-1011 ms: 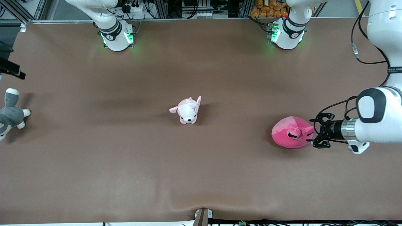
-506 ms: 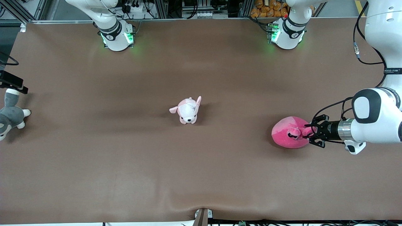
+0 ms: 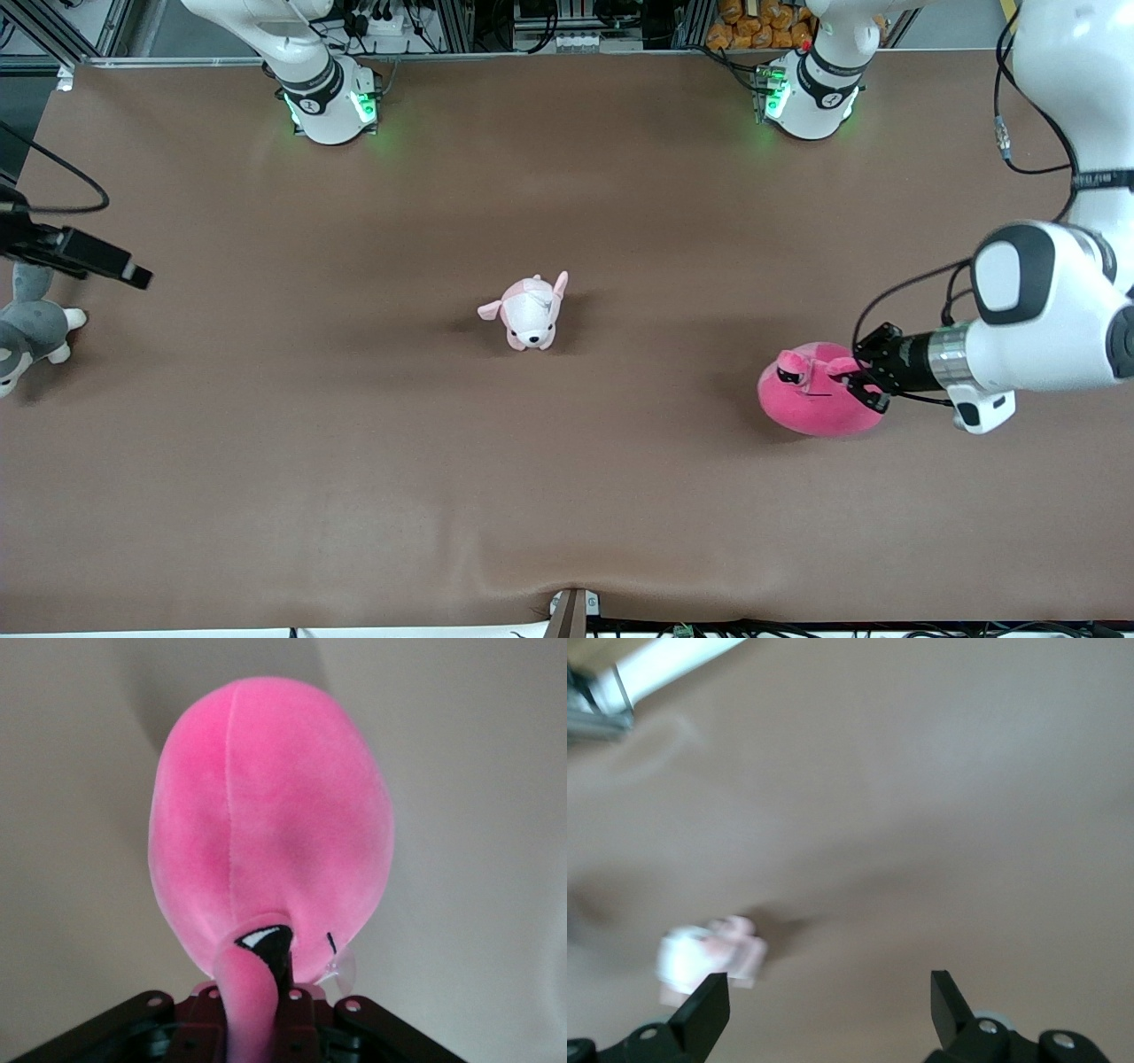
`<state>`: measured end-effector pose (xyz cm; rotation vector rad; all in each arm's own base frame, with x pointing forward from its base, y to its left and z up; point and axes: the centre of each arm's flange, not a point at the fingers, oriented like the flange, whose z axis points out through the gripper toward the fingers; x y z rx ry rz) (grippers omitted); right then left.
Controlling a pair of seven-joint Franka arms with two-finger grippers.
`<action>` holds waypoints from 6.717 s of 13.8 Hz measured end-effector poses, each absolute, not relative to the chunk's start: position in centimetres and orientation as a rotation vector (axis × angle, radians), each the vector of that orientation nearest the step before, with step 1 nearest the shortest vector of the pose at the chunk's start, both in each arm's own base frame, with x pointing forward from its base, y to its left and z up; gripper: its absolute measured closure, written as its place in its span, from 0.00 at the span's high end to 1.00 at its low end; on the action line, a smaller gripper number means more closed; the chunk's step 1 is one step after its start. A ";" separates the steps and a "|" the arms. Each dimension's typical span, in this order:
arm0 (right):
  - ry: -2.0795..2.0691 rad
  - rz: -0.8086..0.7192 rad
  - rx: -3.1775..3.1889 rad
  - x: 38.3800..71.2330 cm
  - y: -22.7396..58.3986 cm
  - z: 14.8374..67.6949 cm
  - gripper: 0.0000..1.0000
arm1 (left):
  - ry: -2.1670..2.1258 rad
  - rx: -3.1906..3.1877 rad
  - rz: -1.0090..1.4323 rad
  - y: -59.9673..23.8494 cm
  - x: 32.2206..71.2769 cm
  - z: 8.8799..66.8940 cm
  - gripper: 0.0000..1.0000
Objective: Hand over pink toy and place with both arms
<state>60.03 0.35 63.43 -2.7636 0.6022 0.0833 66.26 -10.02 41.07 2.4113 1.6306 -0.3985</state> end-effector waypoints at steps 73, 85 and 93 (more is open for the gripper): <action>1.123 0.399 -2.731 67.7 -7.4 50.2 1.00 | -0.307 3.152 -0.235 -9.3 50.1 62.5 1.00; 0.520 0.114 -3.077 51.9 1.5 72.7 1.00 | -0.231 3.154 -0.063 -5.6 51.6 64.2 1.00; 0.010 0.058 -3.198 48.3 0.3 69.4 1.00 | -0.192 3.158 -0.024 -4.3 52.3 64.1 1.00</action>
